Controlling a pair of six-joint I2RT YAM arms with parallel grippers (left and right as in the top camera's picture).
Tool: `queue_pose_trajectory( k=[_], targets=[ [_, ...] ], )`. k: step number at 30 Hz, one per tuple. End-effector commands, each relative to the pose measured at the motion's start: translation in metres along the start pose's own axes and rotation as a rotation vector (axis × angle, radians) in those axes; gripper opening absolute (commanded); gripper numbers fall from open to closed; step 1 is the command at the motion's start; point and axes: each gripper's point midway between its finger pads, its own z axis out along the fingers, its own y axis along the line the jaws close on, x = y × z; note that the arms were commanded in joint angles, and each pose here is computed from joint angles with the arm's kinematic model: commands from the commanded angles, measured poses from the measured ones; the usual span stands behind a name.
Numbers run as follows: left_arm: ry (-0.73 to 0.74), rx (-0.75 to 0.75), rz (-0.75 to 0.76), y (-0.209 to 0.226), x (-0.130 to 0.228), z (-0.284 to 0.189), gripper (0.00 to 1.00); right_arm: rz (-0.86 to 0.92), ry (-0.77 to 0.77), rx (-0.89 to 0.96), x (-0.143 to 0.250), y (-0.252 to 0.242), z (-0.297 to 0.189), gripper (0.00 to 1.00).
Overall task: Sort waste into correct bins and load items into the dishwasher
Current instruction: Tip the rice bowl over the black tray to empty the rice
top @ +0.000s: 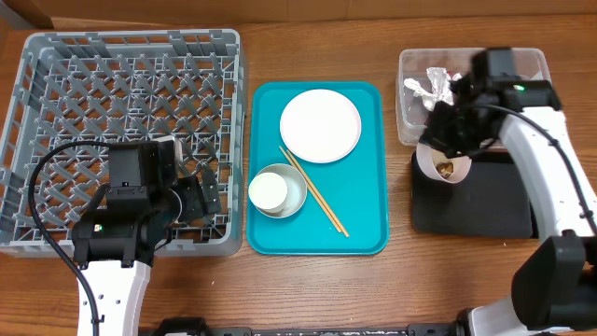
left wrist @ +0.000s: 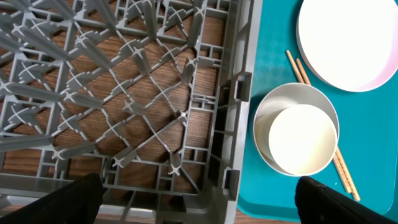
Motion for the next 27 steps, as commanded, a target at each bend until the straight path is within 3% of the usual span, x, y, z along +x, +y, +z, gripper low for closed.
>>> queue_pose_trajectory(
  k=[1, 8, 20, 27],
  targets=[
    [-0.019, 0.011, 0.004, -0.004, -0.006, -0.005, 1.00, -0.077, 0.038, -0.270, 0.007, 0.009, -0.010, 0.04],
    [-0.018, 0.011, 0.004, -0.004, -0.005, -0.005, 1.00, 0.061, -0.023, -0.546, -0.002, -0.027, -0.012, 0.04],
    [-0.017, 0.011, 0.004, -0.004, -0.005, -0.005, 1.00, 0.175, -0.095, -1.017, 0.009, -0.043, -0.047, 0.04],
    [-0.017, 0.011, 0.004, -0.004, -0.005, -0.005, 1.00, 0.236, -0.127, -1.106, 0.006, -0.053, -0.067, 0.04]
  ],
)
